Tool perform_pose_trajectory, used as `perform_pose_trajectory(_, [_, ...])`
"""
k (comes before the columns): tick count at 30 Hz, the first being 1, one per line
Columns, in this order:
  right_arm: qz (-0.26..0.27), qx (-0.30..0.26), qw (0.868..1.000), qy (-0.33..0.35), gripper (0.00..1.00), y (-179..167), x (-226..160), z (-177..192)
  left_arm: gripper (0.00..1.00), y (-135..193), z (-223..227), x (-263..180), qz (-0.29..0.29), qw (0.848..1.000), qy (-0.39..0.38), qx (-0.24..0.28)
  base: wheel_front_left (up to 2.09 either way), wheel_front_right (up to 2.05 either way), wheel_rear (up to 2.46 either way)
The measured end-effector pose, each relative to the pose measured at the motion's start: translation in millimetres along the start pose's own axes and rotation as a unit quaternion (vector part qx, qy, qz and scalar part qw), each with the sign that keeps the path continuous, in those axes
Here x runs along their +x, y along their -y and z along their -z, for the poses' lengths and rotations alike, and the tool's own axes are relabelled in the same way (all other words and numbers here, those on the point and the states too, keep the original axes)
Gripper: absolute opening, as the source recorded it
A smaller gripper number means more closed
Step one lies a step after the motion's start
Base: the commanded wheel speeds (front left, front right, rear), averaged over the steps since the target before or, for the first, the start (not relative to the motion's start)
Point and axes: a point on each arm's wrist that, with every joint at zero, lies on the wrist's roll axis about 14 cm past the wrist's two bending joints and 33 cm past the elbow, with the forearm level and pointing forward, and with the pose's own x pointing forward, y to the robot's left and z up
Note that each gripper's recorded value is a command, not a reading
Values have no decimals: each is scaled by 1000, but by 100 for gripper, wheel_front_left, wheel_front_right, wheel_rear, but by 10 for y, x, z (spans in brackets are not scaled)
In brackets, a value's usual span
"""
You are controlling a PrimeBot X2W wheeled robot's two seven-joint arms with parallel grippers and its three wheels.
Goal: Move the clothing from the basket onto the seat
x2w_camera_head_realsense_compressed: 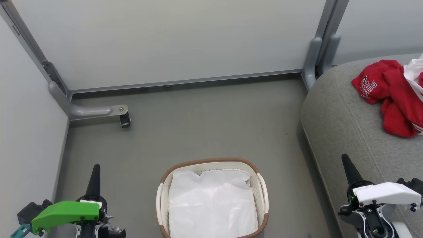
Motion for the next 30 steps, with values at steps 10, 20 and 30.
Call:
perform_pose_trajectory(10, [-6,40,999,0,0,-32,-2,-28,0,48,-25,13,10,999,-1,-37,0,0,0])
perform_pose_trajectory(20, [-12,78,997,2,0,-59,-10,-58,0,111,-54,36,22,997,-1,-71,0,0,0])
perform_pose_trajectory(30, [-20,113,993,2,0,-96,-12,-90,0,181,-88,56,35,994,-1,-103,0,0,0])
